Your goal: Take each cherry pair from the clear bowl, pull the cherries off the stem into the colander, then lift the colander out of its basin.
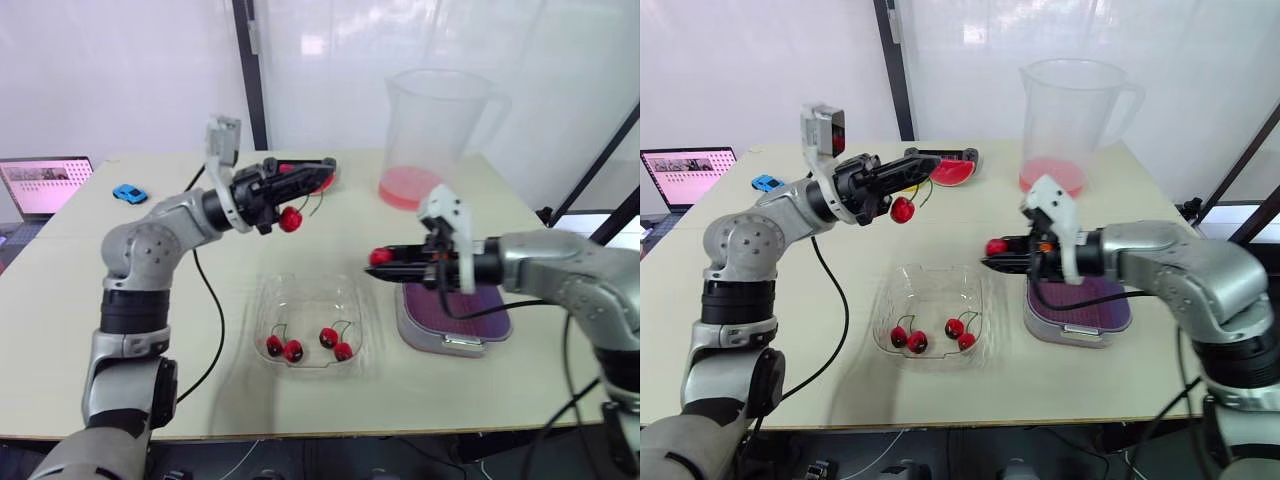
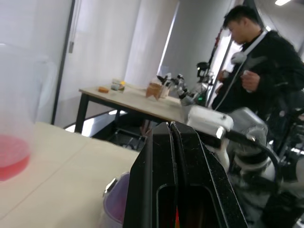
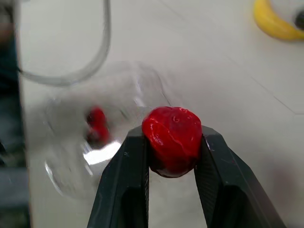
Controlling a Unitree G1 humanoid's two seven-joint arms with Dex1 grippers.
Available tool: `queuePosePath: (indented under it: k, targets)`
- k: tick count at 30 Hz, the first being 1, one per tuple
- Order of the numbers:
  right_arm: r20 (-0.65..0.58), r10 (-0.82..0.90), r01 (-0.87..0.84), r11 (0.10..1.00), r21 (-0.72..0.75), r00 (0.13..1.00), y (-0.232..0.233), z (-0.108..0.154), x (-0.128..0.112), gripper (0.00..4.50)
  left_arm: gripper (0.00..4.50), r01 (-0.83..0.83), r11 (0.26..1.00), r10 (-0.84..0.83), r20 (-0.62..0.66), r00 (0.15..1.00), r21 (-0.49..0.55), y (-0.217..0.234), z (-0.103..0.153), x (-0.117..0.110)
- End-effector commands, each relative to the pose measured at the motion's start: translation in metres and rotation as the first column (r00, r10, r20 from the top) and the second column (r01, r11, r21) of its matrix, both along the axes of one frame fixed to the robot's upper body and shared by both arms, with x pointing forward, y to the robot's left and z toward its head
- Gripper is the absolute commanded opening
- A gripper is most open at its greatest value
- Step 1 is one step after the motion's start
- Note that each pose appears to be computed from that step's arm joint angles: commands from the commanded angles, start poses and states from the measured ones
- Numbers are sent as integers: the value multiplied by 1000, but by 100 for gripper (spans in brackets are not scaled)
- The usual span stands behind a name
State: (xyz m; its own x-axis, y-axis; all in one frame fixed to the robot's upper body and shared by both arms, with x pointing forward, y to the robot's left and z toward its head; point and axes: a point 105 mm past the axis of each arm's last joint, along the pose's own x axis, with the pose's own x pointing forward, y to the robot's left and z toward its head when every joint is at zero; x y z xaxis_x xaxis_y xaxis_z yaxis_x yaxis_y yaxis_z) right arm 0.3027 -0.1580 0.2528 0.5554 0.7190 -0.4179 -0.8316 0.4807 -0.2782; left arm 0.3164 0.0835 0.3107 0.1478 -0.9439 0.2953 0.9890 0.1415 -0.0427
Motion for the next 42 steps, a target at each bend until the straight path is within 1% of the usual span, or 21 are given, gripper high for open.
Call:
queuePosePath:
  k: [1,3,6,9,11,12,14,16,17,18,21,23,25,26,27,28,31,34,38,42]
  targets:
    - [52,-50,60,977,-206,997,-45,-4,10,128,0,-63,997,60,75,995,38,12,-2,-8]
    - [90,-32,62,934,-352,995,-64,-17,20,128,0,-100,993,96,72,993,55,17,-8,-8]
    - [46,-2,21,910,-413,999,-72,-33,27,128,0,-138,989,135,62,989,53,24,-13,-10]
    - [5,19,-14,896,-444,1000,-75,-46,32,128,0,-170,984,167,54,984,54,27,-17,-12]
    - [-14,20,-24,888,-460,1000,-78,-54,35,185,0,-186,982,185,42,982,30,28,-17,-13]
    - [-25,21,-30,889,-457,999,-78,-56,35,220,0,-191,981,190,35,981,18,28,-16,-14]
    - [-37,28,-41,896,-443,999,-76,-54,36,315,0,-197,980,196,32,980,18,26,-18,-15]
    - [-38,33,-46,912,-407,999,-73,-42,35,418,0,-201,980,201,23,979,3,25,-17,-16]
    - [-38,36,-48,918,-394,999,-72,-36,33,448,0,-202,979,202,20,979,-4,24,-17,-16]
    - [-37,37,-49,924,-380,999,-72,-30,32,448,0,-202,979,203,17,979,-13,24,-16,-17]
    - [-71,94,-105,980,-169,993,-52,13,12,448,0,-195,980,195,6,981,-47,19,-11,-17]
    - [-68,147,-152,986,-69,987,-36,31,1,448,0,-187,980,187,-3,982,-69,17,-7,-18]
    - [-44,196,-194,980,46,980,-16,43,-4,448,0,-176,980,175,-16,984,-97,15,-3,-17]
    - [-30,232,-226,965,135,972,1,44,-6,448,0,-164,981,163,-21,986,-105,11,-1,-16]
    - [-24,251,-242,951,193,968,11,45,-7,448,0,-157,982,155,-24,988,-108,9,0,-16]
    - [-42,281,-259,926,273,959,28,37,-8,448,0,-141,984,139,-23,990,-111,4,3,-16]
    - [-63,312,-254,862,439,948,66,21,-7,448,0,-113,986,110,-29,994,-123,-6,10,-16]
    - [-65,322,-246,826,507,945,90,14,-8,448,0,-91,988,87,-32,996,-127,-12,12,-19]
    - [-40,361,-263,746,612,932,112,23,-12,448,0,-85,989,80,-39,996,-125,-15,12,-21]
    - [-41,384,-269,716,645,923,125,23,-14,448,0,-76,990,71,-43,997,-120,-19,12,-24]
